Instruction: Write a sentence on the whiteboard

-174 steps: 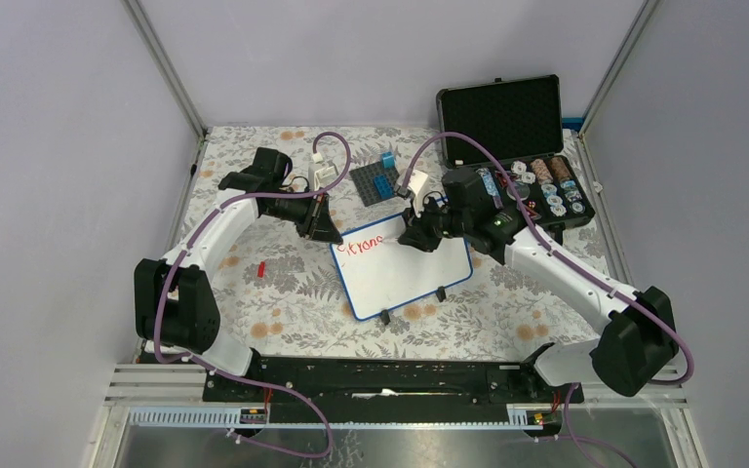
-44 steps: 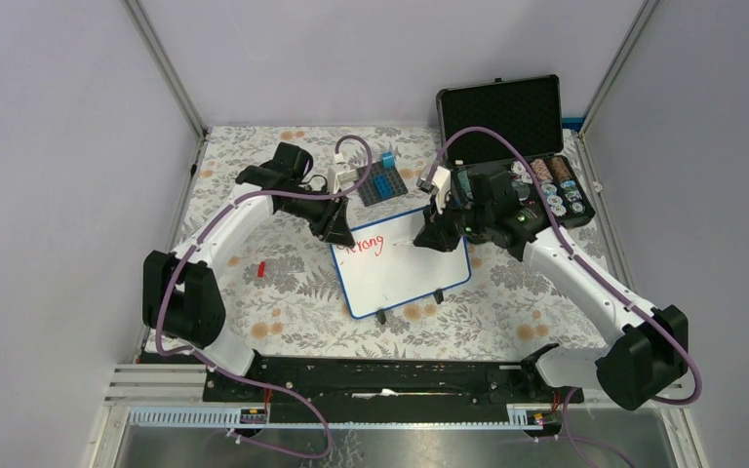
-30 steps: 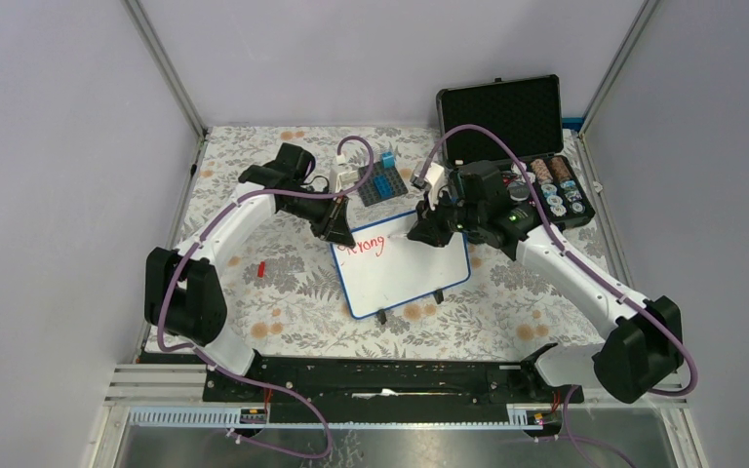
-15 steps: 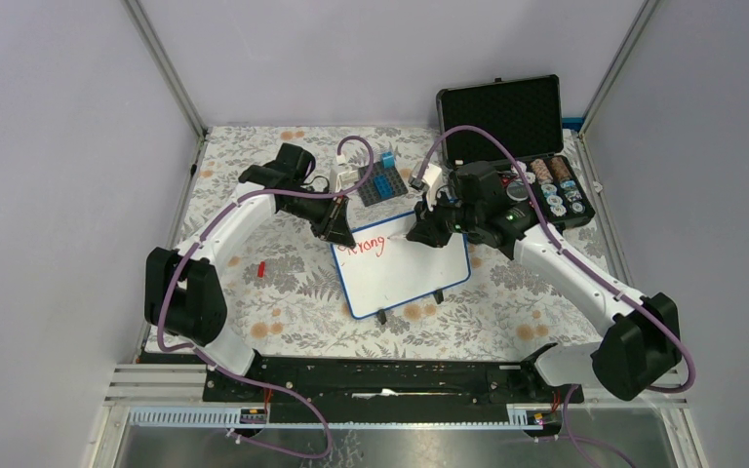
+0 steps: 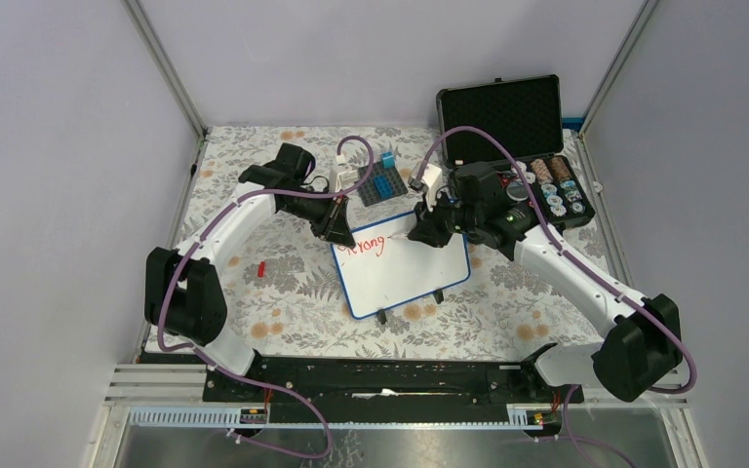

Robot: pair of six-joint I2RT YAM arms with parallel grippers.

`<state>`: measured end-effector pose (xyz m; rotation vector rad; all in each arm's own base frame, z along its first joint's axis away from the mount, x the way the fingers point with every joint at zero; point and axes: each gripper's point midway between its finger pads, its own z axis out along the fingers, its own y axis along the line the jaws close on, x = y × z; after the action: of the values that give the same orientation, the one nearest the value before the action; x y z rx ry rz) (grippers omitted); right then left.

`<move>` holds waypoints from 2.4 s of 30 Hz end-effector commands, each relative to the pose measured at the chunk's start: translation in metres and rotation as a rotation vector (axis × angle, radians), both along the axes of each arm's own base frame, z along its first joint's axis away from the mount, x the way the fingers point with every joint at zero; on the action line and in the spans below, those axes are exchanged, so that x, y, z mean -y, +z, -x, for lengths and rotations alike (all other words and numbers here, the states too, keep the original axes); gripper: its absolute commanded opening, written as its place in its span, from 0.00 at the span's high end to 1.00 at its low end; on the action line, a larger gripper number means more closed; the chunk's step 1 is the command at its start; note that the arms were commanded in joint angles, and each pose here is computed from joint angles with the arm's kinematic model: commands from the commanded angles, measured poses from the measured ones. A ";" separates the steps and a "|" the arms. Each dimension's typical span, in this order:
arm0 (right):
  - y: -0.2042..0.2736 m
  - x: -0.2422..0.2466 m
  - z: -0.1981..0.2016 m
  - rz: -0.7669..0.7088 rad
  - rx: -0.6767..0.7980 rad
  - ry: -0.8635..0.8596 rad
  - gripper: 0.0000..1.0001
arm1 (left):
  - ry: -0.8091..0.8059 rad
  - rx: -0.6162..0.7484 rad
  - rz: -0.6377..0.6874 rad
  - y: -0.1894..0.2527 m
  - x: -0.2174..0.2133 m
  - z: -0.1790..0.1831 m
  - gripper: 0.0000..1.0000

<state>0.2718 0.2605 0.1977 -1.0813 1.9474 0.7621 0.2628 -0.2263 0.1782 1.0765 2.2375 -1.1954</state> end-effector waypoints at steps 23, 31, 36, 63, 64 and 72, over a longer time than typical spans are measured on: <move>0.048 -0.004 0.003 -0.074 0.054 0.078 1.00 | 0.007 0.109 -0.006 0.013 0.001 -0.017 0.83; 0.038 -0.002 -0.010 -0.049 0.080 0.039 1.00 | 0.015 0.121 0.023 0.028 0.007 -0.024 0.76; 0.038 -0.003 -0.007 -0.055 0.076 0.049 1.00 | 0.026 0.129 0.043 0.033 0.010 -0.029 0.75; 0.022 -0.001 -0.015 -0.020 0.093 0.042 1.00 | 0.003 0.080 0.043 0.017 0.017 -0.025 1.00; 0.022 -0.001 -0.015 -0.018 0.096 0.040 1.00 | 0.003 0.080 0.043 0.017 0.017 -0.025 1.00; 0.017 0.001 -0.019 0.000 0.098 0.031 1.00 | 0.001 0.083 0.041 0.017 0.017 -0.025 1.00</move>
<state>0.2805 0.2614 0.2112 -1.1343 1.8858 0.7610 0.2774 -0.2410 0.1893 1.0592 2.1979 -1.2234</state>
